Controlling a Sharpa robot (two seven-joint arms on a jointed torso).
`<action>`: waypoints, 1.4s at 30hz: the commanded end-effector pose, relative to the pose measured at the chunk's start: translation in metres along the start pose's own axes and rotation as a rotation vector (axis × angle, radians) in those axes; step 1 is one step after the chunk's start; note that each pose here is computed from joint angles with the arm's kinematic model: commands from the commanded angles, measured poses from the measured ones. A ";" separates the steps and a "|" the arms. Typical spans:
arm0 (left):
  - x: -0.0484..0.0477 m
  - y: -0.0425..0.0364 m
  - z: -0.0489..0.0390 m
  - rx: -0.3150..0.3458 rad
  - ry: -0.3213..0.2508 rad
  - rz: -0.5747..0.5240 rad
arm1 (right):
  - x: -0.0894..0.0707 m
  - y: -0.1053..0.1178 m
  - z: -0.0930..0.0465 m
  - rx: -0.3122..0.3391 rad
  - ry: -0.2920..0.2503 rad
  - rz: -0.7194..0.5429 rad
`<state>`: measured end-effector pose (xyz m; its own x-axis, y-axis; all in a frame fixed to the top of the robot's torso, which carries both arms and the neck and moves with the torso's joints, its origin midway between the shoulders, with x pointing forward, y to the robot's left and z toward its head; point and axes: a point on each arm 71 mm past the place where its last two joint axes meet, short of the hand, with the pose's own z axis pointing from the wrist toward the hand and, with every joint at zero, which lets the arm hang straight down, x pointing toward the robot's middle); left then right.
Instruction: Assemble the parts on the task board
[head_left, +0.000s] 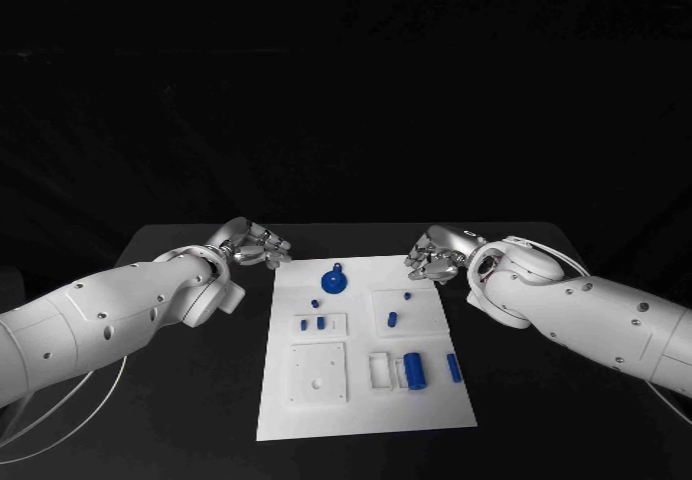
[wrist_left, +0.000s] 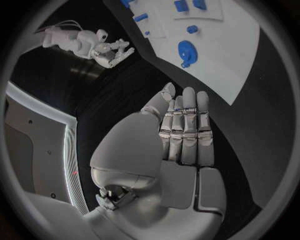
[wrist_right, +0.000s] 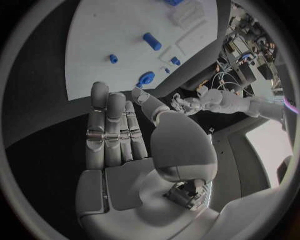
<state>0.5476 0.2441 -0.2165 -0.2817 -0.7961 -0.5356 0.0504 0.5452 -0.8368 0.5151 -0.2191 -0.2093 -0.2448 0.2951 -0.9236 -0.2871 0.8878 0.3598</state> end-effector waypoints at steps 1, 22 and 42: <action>-0.0018 -0.0065 -0.0036 0.015 -0.014 -0.184 | 0.004 0.002 0.002 0.015 0.016 -0.205; -0.0002 -0.0256 -0.0204 0.072 0.014 -0.281 | 0.041 0.016 0.010 -0.001 0.108 -0.320; 0.0011 -0.0263 -0.0210 0.067 0.021 -0.309 | 0.066 0.011 0.013 0.021 0.084 -0.351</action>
<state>0.5259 0.2360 -0.1947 -0.3052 -0.9121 -0.2737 0.0165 0.2823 -0.9592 0.5099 -0.1836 -0.2620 -0.2166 -0.0352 -0.9756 -0.3575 0.9328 0.0457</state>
